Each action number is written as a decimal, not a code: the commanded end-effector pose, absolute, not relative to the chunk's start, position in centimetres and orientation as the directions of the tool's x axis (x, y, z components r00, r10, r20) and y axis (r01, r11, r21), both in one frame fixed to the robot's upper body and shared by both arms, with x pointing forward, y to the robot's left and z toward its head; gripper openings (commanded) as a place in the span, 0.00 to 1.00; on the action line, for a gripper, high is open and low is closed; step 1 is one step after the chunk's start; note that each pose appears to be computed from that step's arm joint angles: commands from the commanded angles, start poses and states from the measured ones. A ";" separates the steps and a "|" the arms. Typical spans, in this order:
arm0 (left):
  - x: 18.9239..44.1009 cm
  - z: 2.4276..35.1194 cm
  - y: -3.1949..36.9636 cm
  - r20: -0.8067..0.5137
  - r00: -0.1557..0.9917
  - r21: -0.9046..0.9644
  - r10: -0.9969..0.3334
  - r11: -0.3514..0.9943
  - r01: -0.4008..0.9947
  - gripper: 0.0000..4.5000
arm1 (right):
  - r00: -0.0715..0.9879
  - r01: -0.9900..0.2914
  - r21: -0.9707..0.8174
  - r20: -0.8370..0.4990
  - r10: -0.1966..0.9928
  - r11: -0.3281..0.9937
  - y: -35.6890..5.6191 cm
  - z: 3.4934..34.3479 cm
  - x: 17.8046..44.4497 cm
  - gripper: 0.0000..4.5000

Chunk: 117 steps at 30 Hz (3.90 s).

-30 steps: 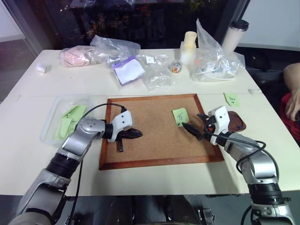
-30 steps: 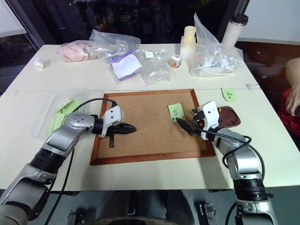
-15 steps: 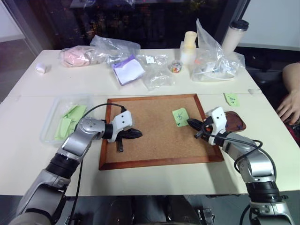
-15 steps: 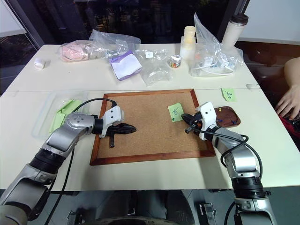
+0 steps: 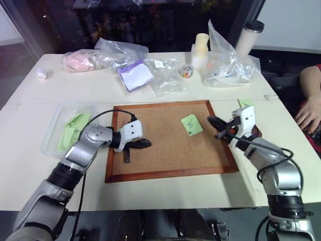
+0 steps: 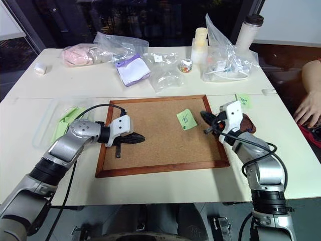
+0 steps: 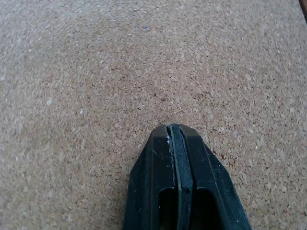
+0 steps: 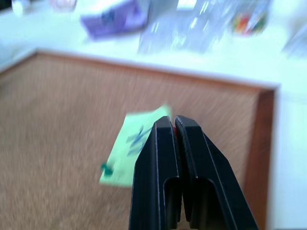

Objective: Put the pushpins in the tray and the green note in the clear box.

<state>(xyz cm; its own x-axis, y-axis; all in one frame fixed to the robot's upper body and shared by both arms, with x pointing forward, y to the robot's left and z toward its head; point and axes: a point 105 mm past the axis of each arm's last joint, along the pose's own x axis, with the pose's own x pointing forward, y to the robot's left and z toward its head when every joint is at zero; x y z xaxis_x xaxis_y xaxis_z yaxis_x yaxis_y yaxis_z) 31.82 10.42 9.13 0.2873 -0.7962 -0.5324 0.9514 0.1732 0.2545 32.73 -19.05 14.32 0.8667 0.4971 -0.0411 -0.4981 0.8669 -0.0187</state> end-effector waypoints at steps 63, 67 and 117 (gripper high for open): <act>31.8 7.2 10.6 -0.585 0.260 0.177 -0.768 0.191 0.965 0.00 | 0.890 -0.455 -0.118 -0.030 0.455 0.883 -17.9 16.6 32.8 1.00; 31.5 7.5 10.9 -0.579 0.275 0.176 -0.768 0.211 0.961 0.00 | 0.854 -0.518 -0.064 -0.107 0.510 0.853 -15.3 13.1 31.8 1.00; 31.4 6.7 11.3 -0.589 0.301 0.181 -0.750 0.241 0.954 0.00 | 0.766 -0.641 -0.111 -0.151 0.625 0.759 -12.5 9.2 31.4 1.00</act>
